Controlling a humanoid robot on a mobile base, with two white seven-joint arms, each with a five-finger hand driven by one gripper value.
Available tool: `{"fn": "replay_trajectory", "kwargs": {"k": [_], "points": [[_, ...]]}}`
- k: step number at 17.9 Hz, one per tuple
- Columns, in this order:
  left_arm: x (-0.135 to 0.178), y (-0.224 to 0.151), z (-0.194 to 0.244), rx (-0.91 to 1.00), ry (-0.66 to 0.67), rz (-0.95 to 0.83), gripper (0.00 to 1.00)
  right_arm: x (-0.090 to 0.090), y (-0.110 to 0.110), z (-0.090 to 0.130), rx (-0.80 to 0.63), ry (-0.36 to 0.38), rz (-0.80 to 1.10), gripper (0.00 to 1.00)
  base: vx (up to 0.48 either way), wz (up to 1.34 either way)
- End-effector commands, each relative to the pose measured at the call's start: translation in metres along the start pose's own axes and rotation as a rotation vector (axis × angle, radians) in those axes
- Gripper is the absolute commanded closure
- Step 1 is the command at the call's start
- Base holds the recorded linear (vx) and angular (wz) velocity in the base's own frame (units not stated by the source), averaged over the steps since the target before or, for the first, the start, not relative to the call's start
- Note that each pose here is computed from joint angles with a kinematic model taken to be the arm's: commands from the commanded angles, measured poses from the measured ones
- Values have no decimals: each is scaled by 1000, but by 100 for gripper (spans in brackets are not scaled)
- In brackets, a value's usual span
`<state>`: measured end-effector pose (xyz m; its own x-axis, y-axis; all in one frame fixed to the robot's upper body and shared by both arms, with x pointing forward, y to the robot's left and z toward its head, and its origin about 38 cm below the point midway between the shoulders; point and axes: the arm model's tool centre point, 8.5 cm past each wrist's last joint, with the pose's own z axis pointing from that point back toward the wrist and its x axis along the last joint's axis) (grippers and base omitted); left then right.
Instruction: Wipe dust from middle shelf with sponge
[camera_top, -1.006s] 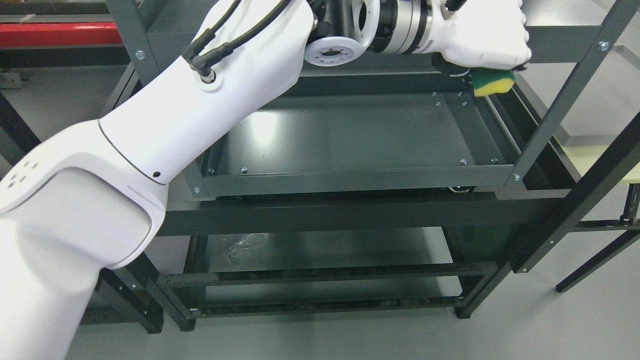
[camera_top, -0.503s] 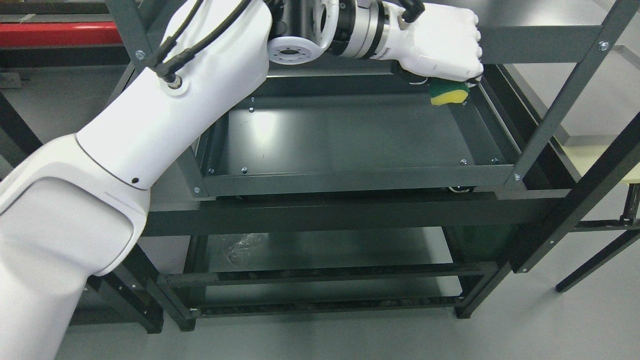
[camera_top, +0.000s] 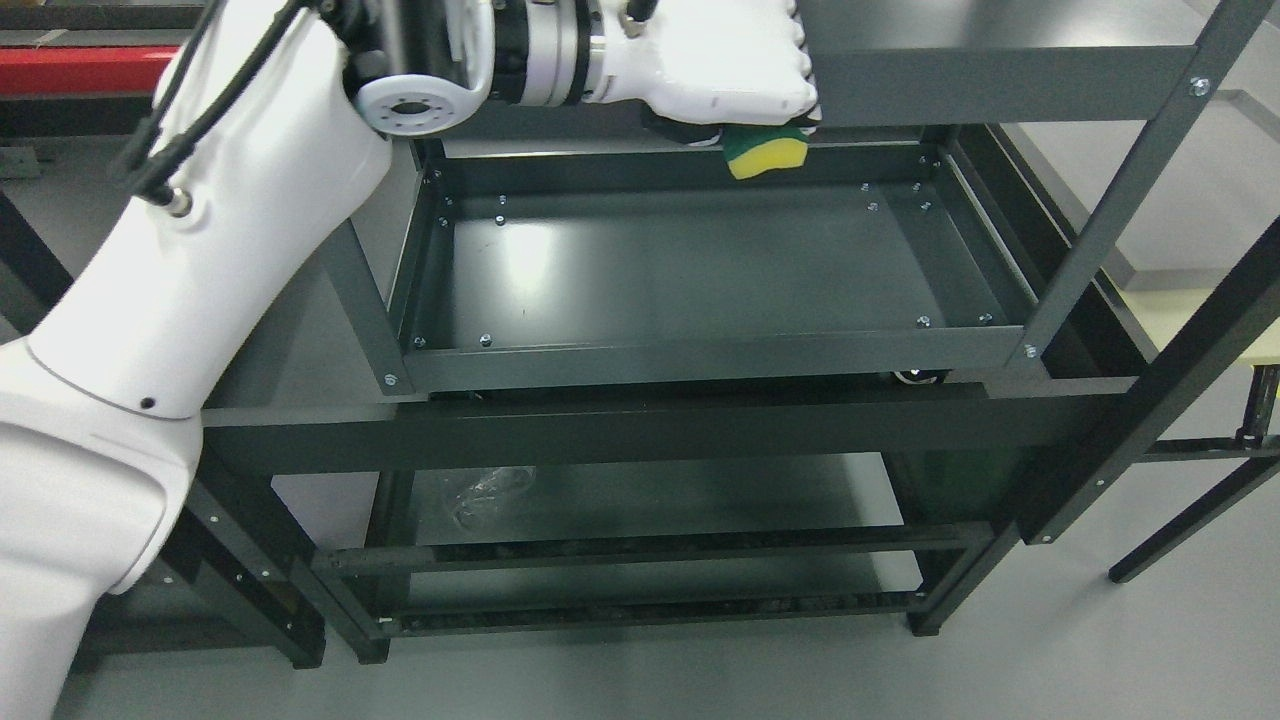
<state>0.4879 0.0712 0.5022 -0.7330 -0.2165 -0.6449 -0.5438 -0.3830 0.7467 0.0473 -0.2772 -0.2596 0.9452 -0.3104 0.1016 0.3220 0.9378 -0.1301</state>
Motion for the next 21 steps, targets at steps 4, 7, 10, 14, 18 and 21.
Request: {"fn": "replay_trajectory", "kwargs": {"k": [4,7,10,14,18,21], "points": [[-34,-6,178,94,263,54,97,2,-10,-1,-14,49,3,0,-8,-46],[-27,-5,199,149,254,98,97,2,-10,-1,-14,49,3,0,-17,-81],[-28,-11,223,188,284,137,97,2,-10,-1,-14,49,3,0,-13,31],[-24,-2,204,270,238,160,97,2,-10,-1,-14,49,3,0,-7,36],[-19,37,164,470,128,178,98,2,-10,-1,-14,49,3,0,-2,-7],[-11,64,138,710,14,266,98,2,-10,-1,-14,49,3,0,0,0]]}}
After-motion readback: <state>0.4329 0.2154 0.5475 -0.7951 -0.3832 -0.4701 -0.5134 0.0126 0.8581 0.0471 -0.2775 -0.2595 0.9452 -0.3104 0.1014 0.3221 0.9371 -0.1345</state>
